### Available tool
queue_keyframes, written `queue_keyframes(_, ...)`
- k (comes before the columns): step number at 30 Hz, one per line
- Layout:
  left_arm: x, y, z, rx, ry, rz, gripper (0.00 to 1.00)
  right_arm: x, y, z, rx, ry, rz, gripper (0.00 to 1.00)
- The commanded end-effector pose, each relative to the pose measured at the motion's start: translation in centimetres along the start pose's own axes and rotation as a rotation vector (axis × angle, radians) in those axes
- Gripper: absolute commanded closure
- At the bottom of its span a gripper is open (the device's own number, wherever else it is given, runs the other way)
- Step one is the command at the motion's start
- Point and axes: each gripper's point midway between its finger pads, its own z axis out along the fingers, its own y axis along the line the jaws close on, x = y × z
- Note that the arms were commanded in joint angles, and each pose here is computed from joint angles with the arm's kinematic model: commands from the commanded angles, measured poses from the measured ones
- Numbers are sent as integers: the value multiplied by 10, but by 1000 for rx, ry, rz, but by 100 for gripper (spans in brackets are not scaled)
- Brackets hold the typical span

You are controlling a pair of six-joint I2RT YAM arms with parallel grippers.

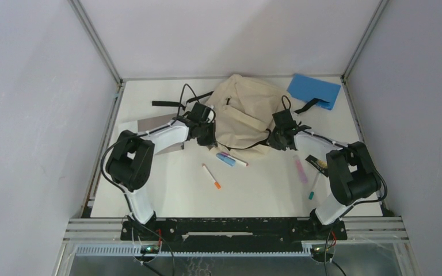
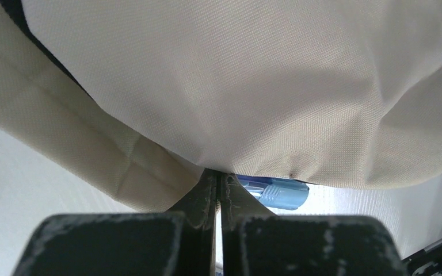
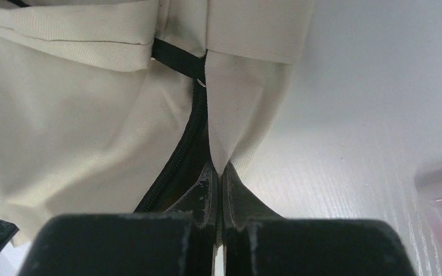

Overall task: Pack the student bag
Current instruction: Adjust the student bag at the center of the board.

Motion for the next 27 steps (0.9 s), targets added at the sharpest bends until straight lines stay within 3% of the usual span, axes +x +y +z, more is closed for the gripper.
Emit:
queue_keyframes(1, -5, 2, -21, -35, -46, 2, 100, 0, 15, -18, -41, -32, -18, 100)
queue_keyframes(4, -10, 6, -34, -69, -78, 14, 100, 2, 23, -31, -71, -40, -62, 100)
queue_keyframes(5, -12, 8, -37, -80, -89, 18, 100, 3, 24, -36, -75, -43, -78, 96)
queue_keyframes(8, -18, 11, -46, -104, -113, 32, 100, 4, 27, -53, -84, -68, -134, 60)
queue_keyframes(11, -22, 14, -52, -135, -119, 31, 82, 1, 26, -70, -84, -108, -181, 41)
queue_keyframes(14, -26, 14, -63, -147, -148, 14, 54, -3, 28, -85, -99, -151, -246, 35)
queue_keyframes(17, -32, 13, -81, -147, -186, 10, 38, -6, 44, -100, -166, -208, -361, 33)
queue_keyframes(20, -39, 18, -104, -157, -230, -6, 29, -6, 72, -115, -235, -268, -498, 31)
queue_keyframes(27, -44, 48, -157, -150, -337, -150, 28, 16, 145, -122, -293, -328, -895, 23)
